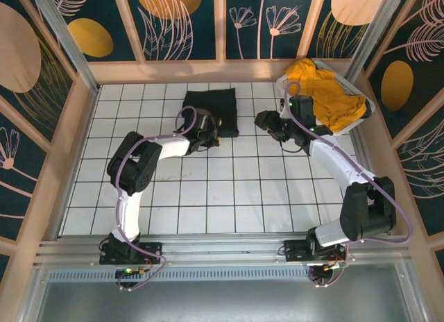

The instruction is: Fold and stack the t-shirts

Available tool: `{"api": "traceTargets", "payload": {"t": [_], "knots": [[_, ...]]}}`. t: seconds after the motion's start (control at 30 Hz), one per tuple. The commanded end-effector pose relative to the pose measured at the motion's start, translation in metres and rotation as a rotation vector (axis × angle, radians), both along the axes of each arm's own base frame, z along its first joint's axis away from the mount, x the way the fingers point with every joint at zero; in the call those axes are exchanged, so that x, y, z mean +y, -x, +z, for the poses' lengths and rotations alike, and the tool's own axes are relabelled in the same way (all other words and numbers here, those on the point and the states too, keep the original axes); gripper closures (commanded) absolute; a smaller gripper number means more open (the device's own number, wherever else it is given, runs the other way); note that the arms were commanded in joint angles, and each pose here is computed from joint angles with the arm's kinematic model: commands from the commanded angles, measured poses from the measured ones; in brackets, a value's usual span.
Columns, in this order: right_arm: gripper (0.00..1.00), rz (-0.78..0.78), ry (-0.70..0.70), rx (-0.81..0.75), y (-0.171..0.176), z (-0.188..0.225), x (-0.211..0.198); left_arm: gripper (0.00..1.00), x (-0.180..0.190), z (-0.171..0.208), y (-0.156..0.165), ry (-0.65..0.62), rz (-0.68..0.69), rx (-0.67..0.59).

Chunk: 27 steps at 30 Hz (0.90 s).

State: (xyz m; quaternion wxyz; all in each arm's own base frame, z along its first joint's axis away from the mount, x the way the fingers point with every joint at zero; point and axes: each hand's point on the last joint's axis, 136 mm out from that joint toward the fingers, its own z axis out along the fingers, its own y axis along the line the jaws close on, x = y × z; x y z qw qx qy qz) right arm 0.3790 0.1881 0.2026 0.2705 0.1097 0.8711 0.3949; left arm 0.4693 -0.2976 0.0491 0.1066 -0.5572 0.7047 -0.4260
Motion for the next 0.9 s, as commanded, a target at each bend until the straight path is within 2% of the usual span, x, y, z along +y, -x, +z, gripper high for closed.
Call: {"api": "traceTargets", "payload": {"t": [0.0,0.1,0.27,0.47,0.63,0.87], "knots": [[0.47,0.015,-0.006,-0.026,-0.002,0.013,-0.001,0.47,0.003,-0.019,-0.001,-0.017,0.042,0.082],[0.47,0.005,-0.002,-0.016,-0.004,0.011,-0.003,0.61,0.003,-0.034,-0.001,-0.013,0.059,0.119],[0.48,-0.01,0.006,-0.017,-0.005,0.012,-0.008,0.99,0.011,-0.045,-0.013,0.016,0.115,0.122],[0.48,-0.025,0.018,-0.018,-0.004,0.013,-0.013,1.0,0.063,-0.035,-0.035,-0.012,0.186,0.064],[0.48,-0.029,0.013,-0.014,-0.004,0.011,-0.013,1.0,0.135,-0.026,-0.045,-0.089,0.201,0.004],[0.48,-0.026,0.002,-0.009,-0.005,0.008,-0.011,1.0,0.24,-0.021,-0.037,-0.233,0.177,-0.059]]}}
